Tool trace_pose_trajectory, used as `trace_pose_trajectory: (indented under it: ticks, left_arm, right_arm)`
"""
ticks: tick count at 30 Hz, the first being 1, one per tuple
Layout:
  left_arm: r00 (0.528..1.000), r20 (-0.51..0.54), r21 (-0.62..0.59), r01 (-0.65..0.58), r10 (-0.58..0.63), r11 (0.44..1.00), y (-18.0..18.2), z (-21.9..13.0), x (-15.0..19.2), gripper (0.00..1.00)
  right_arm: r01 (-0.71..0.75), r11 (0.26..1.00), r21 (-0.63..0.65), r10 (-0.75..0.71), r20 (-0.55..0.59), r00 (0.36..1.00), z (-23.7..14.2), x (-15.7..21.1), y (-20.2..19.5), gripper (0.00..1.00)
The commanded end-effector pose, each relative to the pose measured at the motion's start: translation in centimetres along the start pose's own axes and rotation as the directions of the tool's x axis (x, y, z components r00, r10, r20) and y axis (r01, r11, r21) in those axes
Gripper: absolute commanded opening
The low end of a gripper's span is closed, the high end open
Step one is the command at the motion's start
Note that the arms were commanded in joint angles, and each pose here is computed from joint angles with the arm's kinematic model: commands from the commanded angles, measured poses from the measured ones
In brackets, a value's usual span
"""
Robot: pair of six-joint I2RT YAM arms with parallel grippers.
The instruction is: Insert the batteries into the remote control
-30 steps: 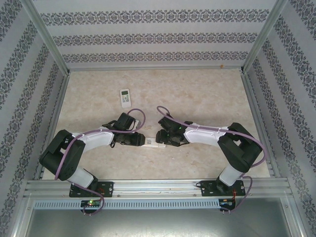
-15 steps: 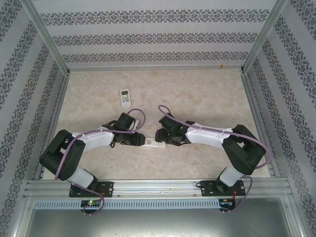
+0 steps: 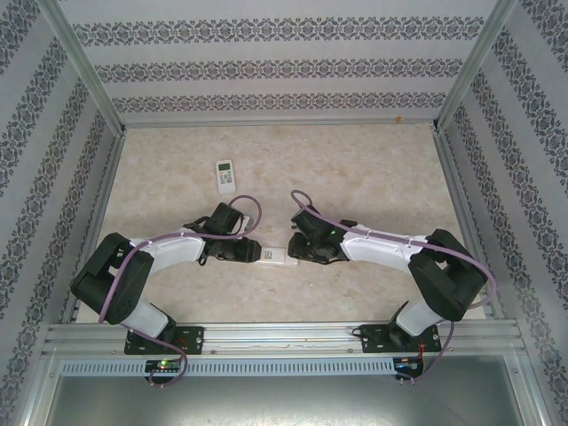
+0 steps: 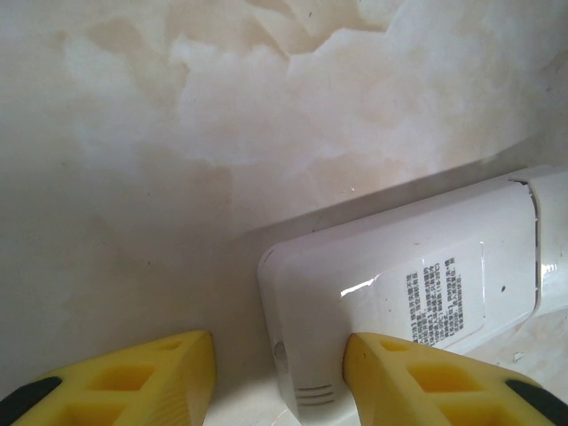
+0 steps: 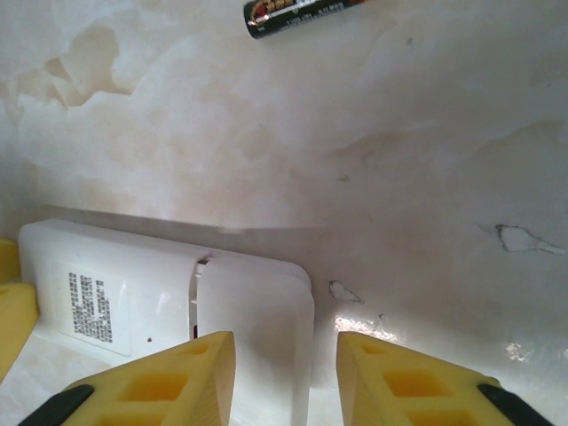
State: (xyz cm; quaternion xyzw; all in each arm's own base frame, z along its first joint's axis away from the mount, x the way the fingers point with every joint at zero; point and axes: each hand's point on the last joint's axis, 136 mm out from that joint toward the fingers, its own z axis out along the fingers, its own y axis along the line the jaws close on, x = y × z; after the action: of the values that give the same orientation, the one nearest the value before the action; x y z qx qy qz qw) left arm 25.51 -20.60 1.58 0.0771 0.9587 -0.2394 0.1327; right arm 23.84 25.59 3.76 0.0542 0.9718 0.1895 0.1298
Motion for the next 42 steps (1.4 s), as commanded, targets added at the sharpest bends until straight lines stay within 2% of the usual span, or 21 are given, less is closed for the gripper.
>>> trace_pose_trajectory:
  ticks: [1,10,16,20,24,26,28,30,32,35,38,42]
  left_arm:
    - [0.996,-0.090,-0.072,0.011,-0.018,0.997,2.4,3.3,3.4,0.47]
    - [0.995,-0.099,-0.030,0.032,-0.035,0.999,1.9,4.0,3.7,0.47]
    - [0.996,-0.082,0.028,0.042,-0.039,0.999,0.9,4.1,3.4,0.46]
    - [0.997,-0.072,0.071,0.044,-0.039,0.996,-0.2,4.5,3.2,0.45]
    - [0.996,-0.053,0.109,0.074,-0.069,0.991,-1.1,5.0,2.7,0.42]
    - [0.996,-0.038,0.127,0.088,-0.084,0.988,-1.4,5.0,2.4,0.41]
    - [0.996,-0.015,0.122,0.091,-0.090,0.988,-1.4,4.7,2.1,0.41]
    - [0.996,0.018,0.081,0.087,-0.089,0.993,-0.8,3.9,1.7,0.44]
    - [0.995,0.049,0.038,0.082,-0.083,0.996,-0.2,2.9,1.4,0.47]
    - [0.990,0.097,0.010,0.105,-0.106,0.994,0.8,1.2,0.6,0.55]
    - [0.979,0.155,0.013,0.132,-0.132,0.991,1.4,-0.9,-0.3,0.64]
    - [0.960,0.228,0.032,0.159,-0.162,0.987,1.4,-3.9,-1.1,0.75]
  right_arm:
    - [-0.008,1.000,0.015,0.009,-0.032,0.999,1.0,0.8,-0.6,0.33]
    - [-0.009,1.000,0.026,0.011,-0.069,0.998,2.5,2.3,-0.2,0.26]
    - [0.008,1.000,-0.010,-0.008,-0.065,0.998,2.3,2.2,1.9,0.24]
    - [-0.015,0.997,-0.082,0.010,-0.052,0.999,2.7,2.6,5.0,0.20]
    - [-0.061,0.981,-0.182,0.062,-0.004,0.998,2.8,3.3,9.1,0.18]
    - [-0.067,0.975,-0.212,0.075,0.032,0.997,2.2,3.0,10.1,0.21]
    - [-0.021,0.983,-0.185,0.037,0.086,0.996,1.3,2.2,9.5,0.24]
    - [0.088,0.993,-0.073,-0.074,0.176,0.982,-0.5,0.9,7.3,0.29]
    - [0.226,0.974,0.013,-0.223,0.237,0.945,-2.2,0.0,5.8,0.35]
    - [0.447,0.892,0.076,-0.450,0.269,0.852,-3.8,-0.8,4.7,0.57]
    - [0.665,0.741,0.091,-0.665,0.235,0.709,-4.0,-0.3,4.5,0.78]
    - [0.860,0.510,0.020,-0.852,0.147,0.502,-2.7,1.5,4.6,0.97]
